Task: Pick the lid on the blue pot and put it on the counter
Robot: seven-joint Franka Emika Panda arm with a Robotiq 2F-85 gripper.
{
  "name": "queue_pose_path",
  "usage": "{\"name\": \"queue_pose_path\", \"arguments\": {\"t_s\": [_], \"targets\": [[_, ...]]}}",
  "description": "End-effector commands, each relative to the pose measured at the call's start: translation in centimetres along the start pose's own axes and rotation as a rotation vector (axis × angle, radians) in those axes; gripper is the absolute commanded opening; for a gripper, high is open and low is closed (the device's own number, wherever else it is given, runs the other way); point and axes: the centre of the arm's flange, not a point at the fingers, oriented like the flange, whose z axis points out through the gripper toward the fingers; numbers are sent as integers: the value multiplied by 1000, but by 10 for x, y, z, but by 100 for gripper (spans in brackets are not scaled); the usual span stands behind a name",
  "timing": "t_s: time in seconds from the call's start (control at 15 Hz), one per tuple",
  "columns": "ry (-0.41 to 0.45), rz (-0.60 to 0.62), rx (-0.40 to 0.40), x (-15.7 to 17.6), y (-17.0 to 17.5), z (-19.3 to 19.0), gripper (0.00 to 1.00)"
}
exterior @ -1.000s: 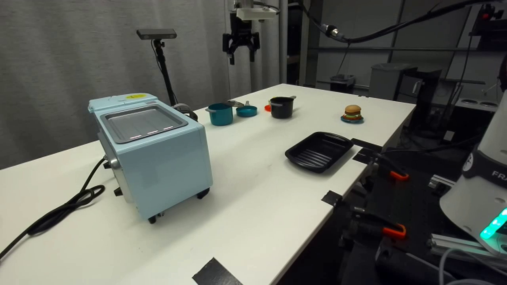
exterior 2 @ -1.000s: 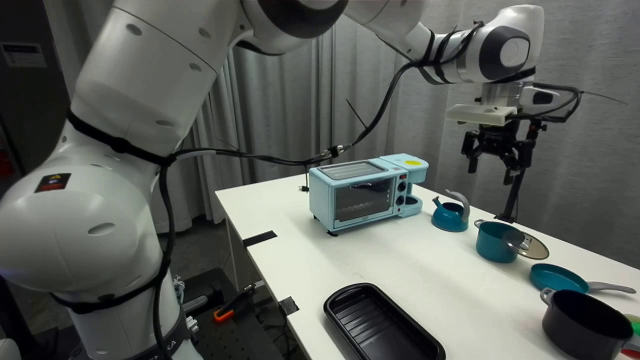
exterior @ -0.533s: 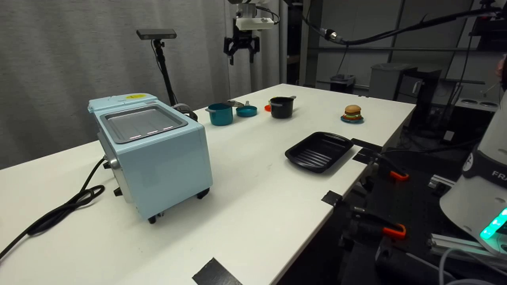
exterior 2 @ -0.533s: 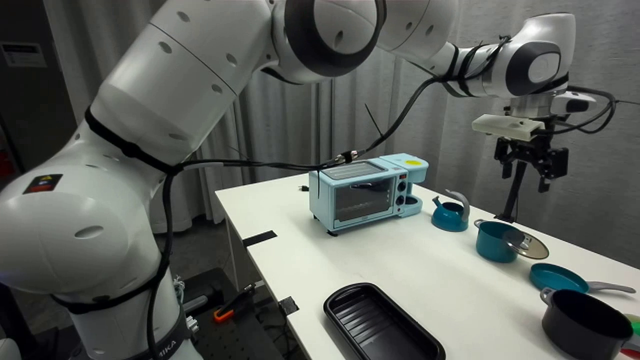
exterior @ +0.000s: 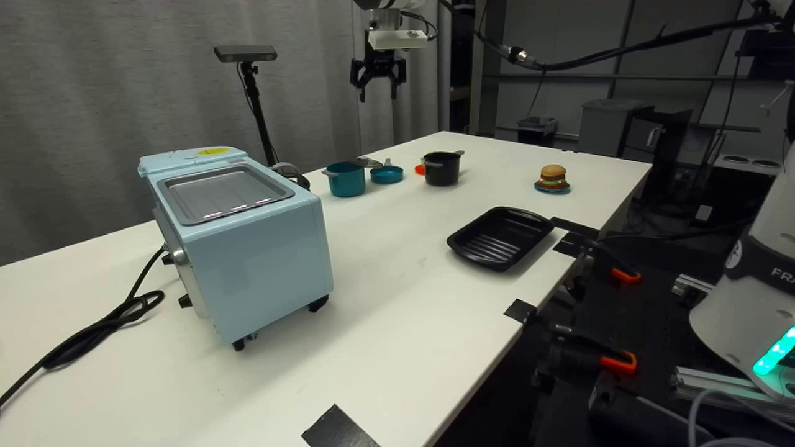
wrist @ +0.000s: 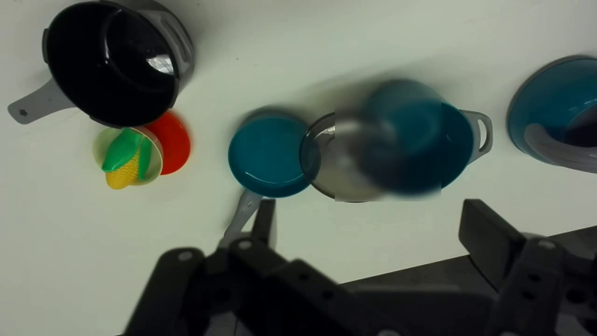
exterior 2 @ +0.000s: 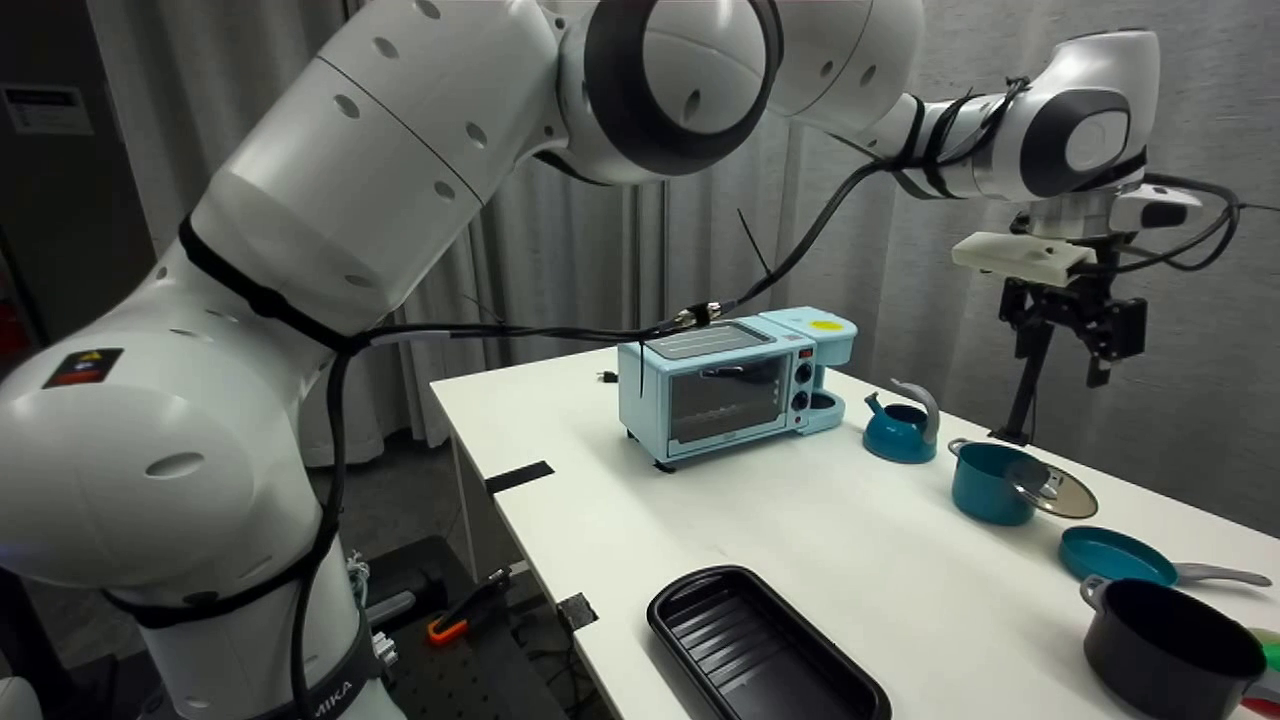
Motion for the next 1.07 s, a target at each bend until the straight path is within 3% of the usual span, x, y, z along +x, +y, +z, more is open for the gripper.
{"name": "queue_pose_path", "arguments": {"t_s": [0.0,0.27,0.6,0.8,0.87,0.93,1.0], "targets": [[11,-62,-5,11,-1,12,100],[-19,-154,0,15,1,39,100],[-38,-270,10,48,25,42,100],[-93,-322,9,60,29,53,100],[-147,-320,0,51,22,62,100],[-102,-288,-6,10,32,48,100],[-128,-293,-6,8,31,54,100]]}}
